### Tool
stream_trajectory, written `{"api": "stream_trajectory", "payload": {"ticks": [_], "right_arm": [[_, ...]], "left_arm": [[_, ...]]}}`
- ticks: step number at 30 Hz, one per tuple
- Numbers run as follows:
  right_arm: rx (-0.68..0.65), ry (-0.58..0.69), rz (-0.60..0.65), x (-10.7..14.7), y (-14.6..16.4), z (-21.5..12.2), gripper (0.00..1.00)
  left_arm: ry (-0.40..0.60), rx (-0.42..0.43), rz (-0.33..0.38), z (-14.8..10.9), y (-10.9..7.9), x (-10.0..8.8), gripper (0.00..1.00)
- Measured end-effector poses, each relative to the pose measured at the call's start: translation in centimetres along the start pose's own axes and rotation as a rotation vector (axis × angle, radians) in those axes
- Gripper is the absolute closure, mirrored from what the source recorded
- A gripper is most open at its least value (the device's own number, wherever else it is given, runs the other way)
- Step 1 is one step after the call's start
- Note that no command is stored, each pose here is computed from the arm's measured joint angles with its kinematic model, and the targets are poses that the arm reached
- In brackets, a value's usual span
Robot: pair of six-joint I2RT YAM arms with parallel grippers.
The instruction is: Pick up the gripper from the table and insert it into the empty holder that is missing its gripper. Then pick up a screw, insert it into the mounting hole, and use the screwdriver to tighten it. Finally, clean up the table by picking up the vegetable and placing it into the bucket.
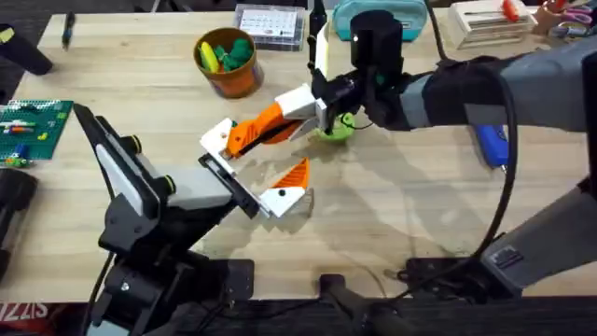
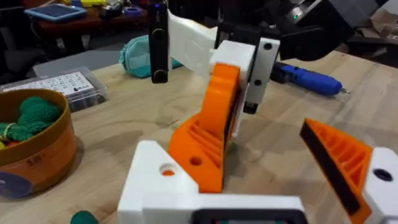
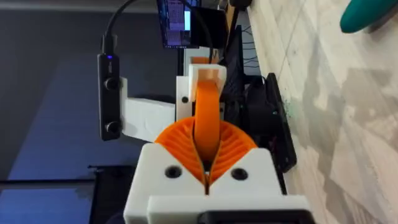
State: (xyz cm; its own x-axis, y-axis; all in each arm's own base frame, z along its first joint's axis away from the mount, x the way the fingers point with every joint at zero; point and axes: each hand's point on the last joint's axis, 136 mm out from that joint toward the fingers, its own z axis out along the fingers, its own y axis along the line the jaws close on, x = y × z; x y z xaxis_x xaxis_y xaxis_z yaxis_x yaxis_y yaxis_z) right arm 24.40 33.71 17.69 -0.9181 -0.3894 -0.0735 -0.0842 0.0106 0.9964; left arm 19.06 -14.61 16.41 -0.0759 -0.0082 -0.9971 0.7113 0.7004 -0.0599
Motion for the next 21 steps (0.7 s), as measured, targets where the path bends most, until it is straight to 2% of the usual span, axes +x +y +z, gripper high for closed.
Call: {"api": "stream_trajectory", "payload": {"ticks": [14, 21], "right_arm": [[0.001, 0.009, 0.005, -0.8, -0.3, 0.7, 0.985], [-0.004, 0.046, -0.006, -2.0, -0.3, 2.6, 0.984]], "left_arm": [[0.001, 0.025, -0.007, 0.0, -0.4, 0.0, 0.009], [-0.001, -0.025, -0.012, -0.1, 0.6, 0.0, 0.009]]}}
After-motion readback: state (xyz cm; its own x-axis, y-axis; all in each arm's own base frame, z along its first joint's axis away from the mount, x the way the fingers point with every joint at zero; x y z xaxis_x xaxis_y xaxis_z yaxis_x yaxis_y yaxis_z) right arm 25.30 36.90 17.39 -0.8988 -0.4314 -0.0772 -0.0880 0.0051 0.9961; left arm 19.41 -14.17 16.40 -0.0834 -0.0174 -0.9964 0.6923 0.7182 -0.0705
